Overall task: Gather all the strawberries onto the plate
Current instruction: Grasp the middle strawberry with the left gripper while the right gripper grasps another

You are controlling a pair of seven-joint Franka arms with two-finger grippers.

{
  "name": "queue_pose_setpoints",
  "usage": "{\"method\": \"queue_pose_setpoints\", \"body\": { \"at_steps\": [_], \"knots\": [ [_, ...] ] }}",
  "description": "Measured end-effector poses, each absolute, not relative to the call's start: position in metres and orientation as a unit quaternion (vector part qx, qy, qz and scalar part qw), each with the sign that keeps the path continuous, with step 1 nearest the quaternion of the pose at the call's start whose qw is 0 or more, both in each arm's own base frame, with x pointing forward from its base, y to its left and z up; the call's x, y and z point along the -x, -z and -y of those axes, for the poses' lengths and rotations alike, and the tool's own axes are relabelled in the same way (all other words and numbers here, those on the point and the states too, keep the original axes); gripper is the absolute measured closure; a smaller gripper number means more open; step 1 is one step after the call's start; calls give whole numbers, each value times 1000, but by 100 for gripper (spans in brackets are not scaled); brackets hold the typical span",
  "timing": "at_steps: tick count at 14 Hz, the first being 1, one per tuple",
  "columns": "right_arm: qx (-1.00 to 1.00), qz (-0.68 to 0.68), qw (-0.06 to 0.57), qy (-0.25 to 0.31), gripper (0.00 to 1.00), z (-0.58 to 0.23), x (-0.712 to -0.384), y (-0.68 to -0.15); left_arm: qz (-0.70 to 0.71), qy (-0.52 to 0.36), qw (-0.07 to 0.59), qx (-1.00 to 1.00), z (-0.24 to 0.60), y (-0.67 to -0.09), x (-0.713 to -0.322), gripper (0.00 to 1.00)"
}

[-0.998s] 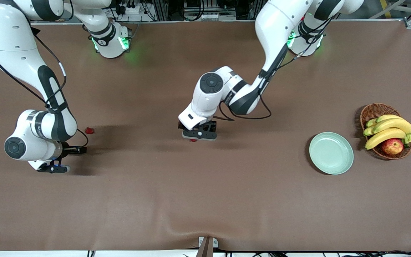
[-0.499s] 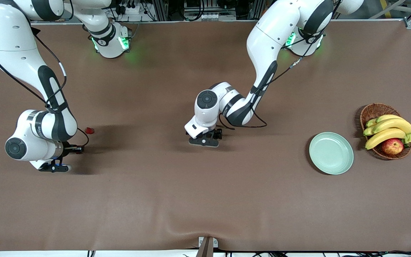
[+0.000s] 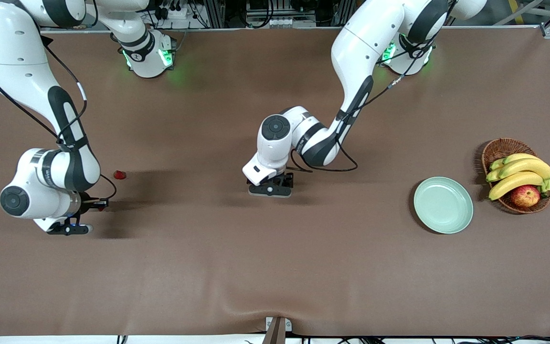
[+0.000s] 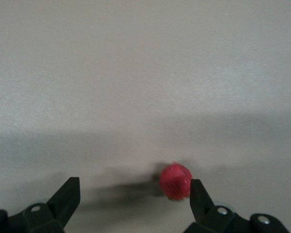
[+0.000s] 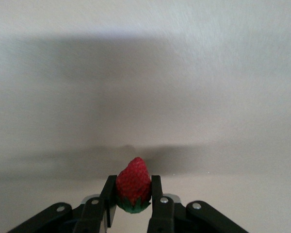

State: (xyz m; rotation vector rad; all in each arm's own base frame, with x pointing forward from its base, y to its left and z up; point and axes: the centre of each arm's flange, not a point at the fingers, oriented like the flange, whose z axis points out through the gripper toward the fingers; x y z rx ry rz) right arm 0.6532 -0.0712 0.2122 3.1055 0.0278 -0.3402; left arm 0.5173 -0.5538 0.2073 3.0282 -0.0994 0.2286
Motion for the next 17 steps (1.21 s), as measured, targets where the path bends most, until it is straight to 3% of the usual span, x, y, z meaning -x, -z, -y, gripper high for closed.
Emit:
{"method": "queue_pose_setpoints", "body": {
  "at_steps": [4, 8, 17],
  "knots": [
    [-996, -29, -8, 85, 68, 4, -678, -259, 35, -79, 60, -994, 575, -213, -498, 0],
    [-996, -29, -24, 80, 68, -65, -677, -269, 31, -107, 67, -991, 568, -202, -512, 0],
    [-996, -28, -32, 81, 68, -84, -675, -269, 54, -150, 52, -986, 575, -179, -506, 0]
  ]
}}
